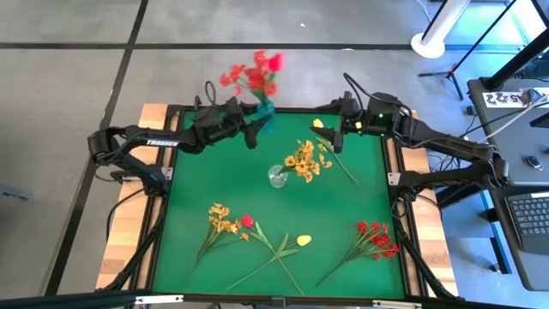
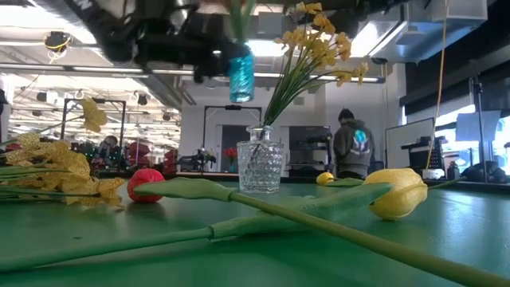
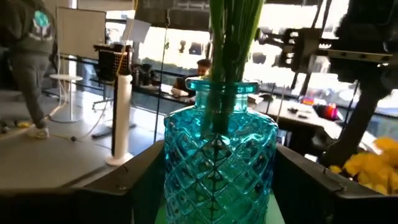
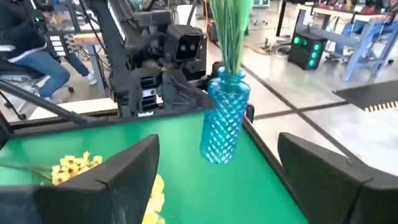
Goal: Sort flowers into vase by color
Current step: Adjust the flowers in the blue vase
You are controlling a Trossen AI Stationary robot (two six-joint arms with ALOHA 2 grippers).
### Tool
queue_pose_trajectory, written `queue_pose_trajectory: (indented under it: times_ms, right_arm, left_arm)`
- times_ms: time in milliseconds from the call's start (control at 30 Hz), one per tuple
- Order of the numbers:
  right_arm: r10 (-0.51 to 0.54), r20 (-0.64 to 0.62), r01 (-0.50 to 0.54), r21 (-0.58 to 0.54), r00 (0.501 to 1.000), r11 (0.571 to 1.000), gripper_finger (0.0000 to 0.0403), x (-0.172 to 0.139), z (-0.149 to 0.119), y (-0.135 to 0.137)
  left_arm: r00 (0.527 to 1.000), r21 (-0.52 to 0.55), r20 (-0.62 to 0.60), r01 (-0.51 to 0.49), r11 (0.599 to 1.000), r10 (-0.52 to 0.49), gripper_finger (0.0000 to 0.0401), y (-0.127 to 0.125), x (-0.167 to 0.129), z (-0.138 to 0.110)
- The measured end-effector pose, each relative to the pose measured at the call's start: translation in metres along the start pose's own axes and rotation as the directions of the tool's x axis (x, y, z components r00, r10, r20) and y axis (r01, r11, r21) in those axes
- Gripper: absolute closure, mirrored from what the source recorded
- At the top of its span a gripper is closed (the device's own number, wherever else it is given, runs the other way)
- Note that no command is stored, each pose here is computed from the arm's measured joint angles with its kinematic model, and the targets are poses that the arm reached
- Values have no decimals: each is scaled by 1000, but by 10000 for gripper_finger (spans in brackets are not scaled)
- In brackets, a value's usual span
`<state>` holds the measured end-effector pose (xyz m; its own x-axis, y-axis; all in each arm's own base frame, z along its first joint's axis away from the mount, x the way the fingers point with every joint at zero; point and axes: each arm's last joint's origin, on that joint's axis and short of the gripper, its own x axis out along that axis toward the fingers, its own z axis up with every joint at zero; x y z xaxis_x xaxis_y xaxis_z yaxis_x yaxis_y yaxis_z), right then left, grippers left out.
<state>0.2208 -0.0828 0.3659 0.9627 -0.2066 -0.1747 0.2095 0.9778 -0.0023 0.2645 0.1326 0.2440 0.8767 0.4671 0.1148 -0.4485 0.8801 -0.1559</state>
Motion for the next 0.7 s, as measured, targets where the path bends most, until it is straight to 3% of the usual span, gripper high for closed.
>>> queue_pose_trajectory:
  times_ms: [200, 467, 700]
  right_arm:
    - [-14, -61, 14, 9, 998, 1000, 80, -1, -6, 0]
    - [-41, -48, 41, 2, 998, 999, 80, -1, -5, -1]
    - [5, 22, -6, 13, 1000, 1000, 80, -7, -28, 2]
  left_arm:
    - [994, -7, -97, -52, 999, 51, 160, 15, -28, -39]
    - [998, 12, -13, -60, 998, 61, 160, 20, -50, -53]
    - [988, 14, -95, -118, 993, 119, 160, 26, -54, -74]
